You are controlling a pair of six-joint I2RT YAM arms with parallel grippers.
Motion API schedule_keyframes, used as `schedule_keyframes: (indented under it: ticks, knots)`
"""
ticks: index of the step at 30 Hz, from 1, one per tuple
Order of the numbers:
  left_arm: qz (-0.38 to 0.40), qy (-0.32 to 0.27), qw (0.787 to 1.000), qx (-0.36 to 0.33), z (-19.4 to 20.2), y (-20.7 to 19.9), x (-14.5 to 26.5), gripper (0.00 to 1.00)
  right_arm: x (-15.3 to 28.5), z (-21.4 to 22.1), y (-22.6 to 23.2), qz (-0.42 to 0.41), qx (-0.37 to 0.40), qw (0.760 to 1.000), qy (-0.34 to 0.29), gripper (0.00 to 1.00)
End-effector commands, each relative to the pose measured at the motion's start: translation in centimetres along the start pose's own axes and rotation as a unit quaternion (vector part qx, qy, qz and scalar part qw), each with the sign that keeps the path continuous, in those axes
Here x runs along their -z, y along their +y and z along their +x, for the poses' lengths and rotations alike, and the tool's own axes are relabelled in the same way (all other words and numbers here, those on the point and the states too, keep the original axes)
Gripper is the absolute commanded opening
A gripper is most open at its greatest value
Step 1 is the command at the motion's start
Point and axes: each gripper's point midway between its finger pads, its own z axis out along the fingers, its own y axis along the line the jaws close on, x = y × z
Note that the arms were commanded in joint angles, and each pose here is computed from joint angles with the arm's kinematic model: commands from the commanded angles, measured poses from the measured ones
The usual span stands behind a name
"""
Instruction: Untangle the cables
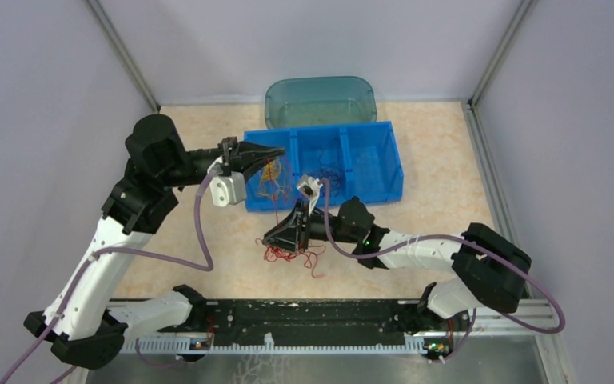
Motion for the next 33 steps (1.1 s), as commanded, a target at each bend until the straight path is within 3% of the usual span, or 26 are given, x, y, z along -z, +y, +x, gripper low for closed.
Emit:
schedule_keyframes:
  ticks: [1,13,19,27,33]
  knots:
    - [-0.047,-0.042,0.996,-0.067,-4.4,4.1,0.7,0.0,1.4,2.1,-0.9,0.021,0.01,1.0,0.009,0.26]
    - [-0.124,-0.086,0.977,-0.148,-9.7,10.6,1.5,0.0,4.2,6.2,-5.8,0.118,0.026,0.992,0.034,0.31]
    - [-0.193,-0.119,0.946,-0.229,-13.5,14.2,2.9,0.0,4.9,6.8,-7.1,0.147,0.032,0.988,0.03,0.36]
    - [-0.28,-0.151,0.885,-0.341,-18.9,18.7,5.5,0.0,5.5,7.5,-8.2,0.17,0.037,0.984,0.036,0.42]
    - [-0.311,-0.161,0.854,-0.385,-21.8,20.9,6.8,0.0,6.1,8.2,-9.3,0.192,0.04,0.98,0.041,0.47]
